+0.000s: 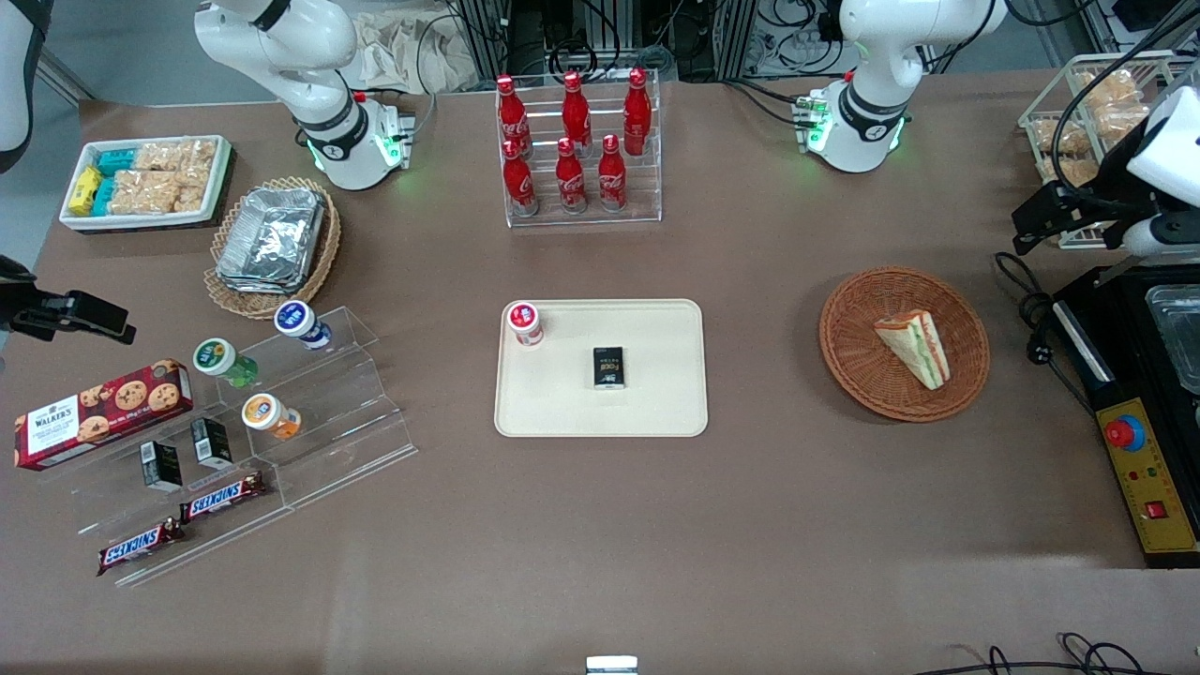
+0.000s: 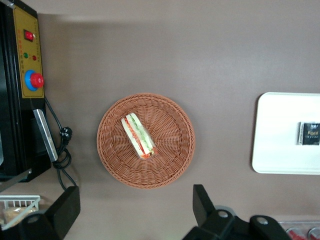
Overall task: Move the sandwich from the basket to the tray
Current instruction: 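Lower the open left gripper over the wrapped sandwich in the wicker basket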
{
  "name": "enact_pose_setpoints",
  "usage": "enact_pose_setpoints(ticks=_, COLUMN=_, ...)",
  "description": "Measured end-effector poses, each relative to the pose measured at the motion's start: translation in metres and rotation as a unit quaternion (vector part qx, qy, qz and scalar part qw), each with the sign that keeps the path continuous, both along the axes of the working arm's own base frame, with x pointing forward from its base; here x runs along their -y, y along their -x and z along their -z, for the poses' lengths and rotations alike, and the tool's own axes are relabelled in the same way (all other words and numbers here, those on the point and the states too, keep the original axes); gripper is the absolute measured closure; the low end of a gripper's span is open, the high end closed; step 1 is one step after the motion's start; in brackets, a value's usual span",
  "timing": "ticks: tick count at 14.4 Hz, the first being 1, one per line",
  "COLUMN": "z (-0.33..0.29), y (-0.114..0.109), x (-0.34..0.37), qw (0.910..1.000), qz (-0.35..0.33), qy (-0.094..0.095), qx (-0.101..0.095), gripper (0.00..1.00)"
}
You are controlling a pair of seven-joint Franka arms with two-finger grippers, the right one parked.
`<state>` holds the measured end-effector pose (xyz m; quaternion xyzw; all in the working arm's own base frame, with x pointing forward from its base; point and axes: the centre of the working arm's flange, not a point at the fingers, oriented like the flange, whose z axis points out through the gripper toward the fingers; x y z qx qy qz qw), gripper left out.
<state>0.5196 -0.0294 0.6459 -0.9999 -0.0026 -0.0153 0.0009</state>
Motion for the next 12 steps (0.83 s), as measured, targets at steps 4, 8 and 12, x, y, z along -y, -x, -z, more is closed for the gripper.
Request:
enact_pose_setpoints(ticks=4, z=0.011, y=-0.006, x=0.000, qw=0.9998, qz=0.017, qy=0.000, qx=-0.012, gripper=0.00)
enact_pose_setpoints(ticks=8, z=0.035, y=-0.018, x=0.000, qw=0.9959, qz=-0.087, qy=0.001, qx=-0.024, gripper=0.00)
enact_pose_setpoints(ticks=12, z=0.114, y=-0.020, x=0.001, qw=0.9826, qz=-0.185, qy=0.002, qx=-0.017, gripper=0.00)
